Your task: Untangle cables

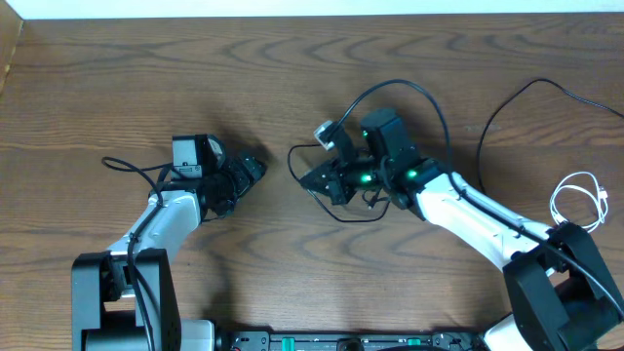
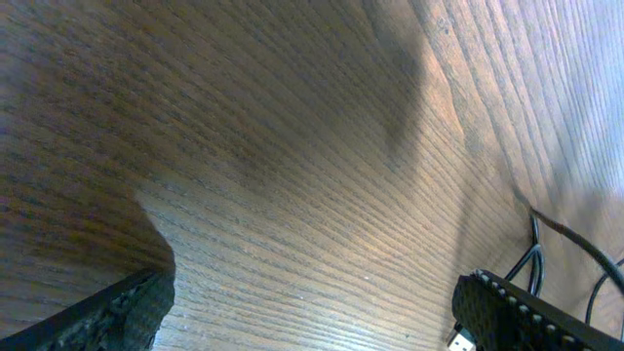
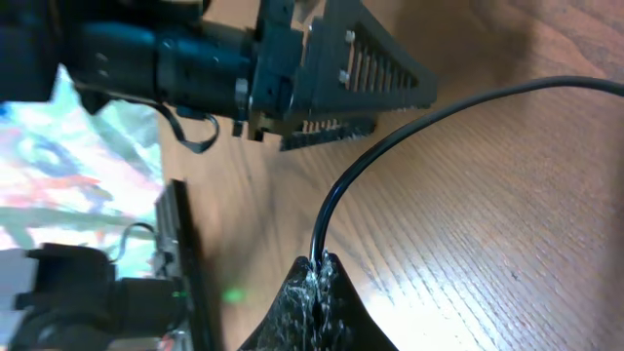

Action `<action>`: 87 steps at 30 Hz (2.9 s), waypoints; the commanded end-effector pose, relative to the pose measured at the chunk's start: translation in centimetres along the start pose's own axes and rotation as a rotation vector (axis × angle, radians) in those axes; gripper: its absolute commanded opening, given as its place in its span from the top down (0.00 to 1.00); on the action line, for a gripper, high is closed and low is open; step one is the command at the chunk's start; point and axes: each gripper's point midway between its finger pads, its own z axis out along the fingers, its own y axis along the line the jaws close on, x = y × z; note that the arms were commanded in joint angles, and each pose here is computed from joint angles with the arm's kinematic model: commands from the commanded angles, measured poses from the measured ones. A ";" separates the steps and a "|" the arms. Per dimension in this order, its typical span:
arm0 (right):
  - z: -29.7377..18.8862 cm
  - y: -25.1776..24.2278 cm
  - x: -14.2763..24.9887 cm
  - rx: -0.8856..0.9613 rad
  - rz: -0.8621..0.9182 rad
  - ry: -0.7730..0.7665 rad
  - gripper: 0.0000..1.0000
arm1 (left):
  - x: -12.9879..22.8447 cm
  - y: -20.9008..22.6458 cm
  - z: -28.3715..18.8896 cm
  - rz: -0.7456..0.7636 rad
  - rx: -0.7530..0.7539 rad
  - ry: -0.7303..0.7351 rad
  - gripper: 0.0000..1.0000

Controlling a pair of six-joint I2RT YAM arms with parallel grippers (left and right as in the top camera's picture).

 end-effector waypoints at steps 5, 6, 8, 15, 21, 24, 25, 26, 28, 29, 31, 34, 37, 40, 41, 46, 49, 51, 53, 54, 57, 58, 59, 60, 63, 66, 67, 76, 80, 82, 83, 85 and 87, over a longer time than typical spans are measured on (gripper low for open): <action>-0.4 1.4 0.2 -0.068 0.021 0.015 0.99 | -0.7 0.7 -0.1 0.005 -0.042 -0.038 0.02; -0.3 1.5 0.2 -0.064 0.018 0.016 0.99 | -0.8 0.7 -0.1 0.004 -0.042 -0.038 0.02; 0.1 1.7 0.4 -0.057 0.012 0.020 0.99 | -0.7 0.7 -0.1 0.004 -0.042 -0.038 0.02; 1.8 2.5 1.3 -0.011 -0.023 0.040 0.99 | -0.7 0.7 -0.1 0.004 -0.042 -0.038 0.02; 3.9 3.9 3.0 0.036 -0.066 0.077 0.99 | -0.7 0.7 -0.1 0.005 -0.042 -0.038 0.02; 4.6 3.5 3.5 0.109 -0.058 0.076 0.99 | -0.7 0.7 -0.1 0.005 -0.042 -0.038 0.02; 4.7 3.1 3.7 0.142 -0.057 0.073 0.99 | -0.7 0.7 -0.1 0.005 -0.042 -0.038 0.02; 4.9 2.9 3.8 0.169 -0.059 0.071 0.99 | -0.7 0.7 -0.1 0.005 -0.042 -0.038 0.02; 5.3 2.7 4.1 0.195 -0.066 0.073 0.99 | -0.7 0.7 -0.1 0.004 -0.042 -0.038 0.02; 5.5 2.6 4.3 0.206 -0.069 0.077 0.99 | -0.7 0.7 -0.1 0.004 -0.042 -0.038 0.02; 5.9 2.1 4.9 0.233 -0.068 0.091 0.99 | -0.7 0.7 -0.1 0.004 -0.042 -0.038 0.02; 6.4 1.2 6.1 0.266 -0.058 0.124 0.99 | -0.7 0.7 -0.1 0.004 -0.042 -0.038 0.02; 7.1 0.3 7.3 0.278 -0.042 0.160 0.99 | -0.7 0.7 -0.1 0.004 -0.042 -0.038 0.02; 7.7 -0.8 8.4 0.293 -0.022 0.191 0.99 | -0.7 0.7 -0.1 0.005 -0.042 -0.038 0.02; 7.9 -1.2 8.8 0.297 -0.016 0.202 0.99 | -0.7 0.7 -0.1 0.005 -0.042 -0.038 0.02; 8.5 -2.4 10.0 0.314 0.004 0.235 0.99 | -0.8 0.7 -0.1 0.005 -0.042 -0.038 0.02; 8.4 -3.1 10.0 0.343 0.005 0.232 0.99 | -0.7 0.7 -0.1 0.004 -0.042 -0.038 0.02; 8.2 -3.4 9.8 0.356 0.004 0.226 0.99 | -0.7 0.7 -0.1 0.005 -0.042 -0.038 0.02; 7.9 -3.8 9.7 0.364 0.014 0.225 0.99 | -0.7 0.7 -0.1 0.005 -0.042 -0.038 0.02; 7.8 -4.0 9.8 0.370 0.021 0.227 0.99 | -0.7 0.7 -0.1 0.004 -0.042 -0.038 0.02; 7.2 -4.7 10.1 0.389 0.047 0.244 0.99 | -0.7 0.7 -0.1 0.004 -0.042 -0.038 0.02; 7.1 -4.8 10.3 0.393 0.052 0.251 0.94 | -0.7 0.7 -0.1 0.005 -0.042 -0.038 0.02; 7.0 -4.8 10.4 0.391 0.055 0.256 0.82 | -0.7 0.7 -0.1 0.005 -0.042 -0.038 0.02; 7.1 -4.6 10.6 0.387 0.054 0.261 0.59 | -0.7 0.7 -0.1 0.005 -0.042 -0.038 0.02; 7.6 -4.0 10.8 0.378 0.037 0.266 0.51 | -0.7 0.7 -0.1 0.004 -0.042 -0.038 0.02; 8.1 -3.3 10.8 0.362 0.014 0.261 0.50 | -0.7 0.7 -0.1 0.004 -0.042 -0.038 0.02; 8.2 -3.2 10.8 0.366 0.007 0.259 0.49 | -0.7 0.7 -0.1 0.005 -0.042 -0.038 0.02; 9.3 -4.4 12.7 0.490 -0.058 0.281 0.47 | -0.7 0.7 -0.1 0.004 -0.042 -0.038 0.02; 9.7 -5.2 13.9 0.529 -0.072 0.303 0.56 | -0.7 0.7 -0.1 0.005 -0.042 -0.038 0.02; 10.0 -5.4 14.3 0.537 -0.077 0.313 0.65 | -0.7 0.7 -0.1 0.005 -0.042 -0.038 0.02; 10.1 -5.6 14.6 0.538 -0.077 0.318 0.69 | -0.7 0.7 -0.1 0.005 -0.042 -0.038 0.02; 10.2 -5.7 14.8 0.536 -0.096 0.329 0.75 | -0.7 0.7 -0.1 0.005 -0.042 -0.038 0.02; 10.3 -5.8 14.9 0.535 -0.107 0.334 0.79 | -0.7 0.7 -0.1 0.005 -0.042 -0.038 0.02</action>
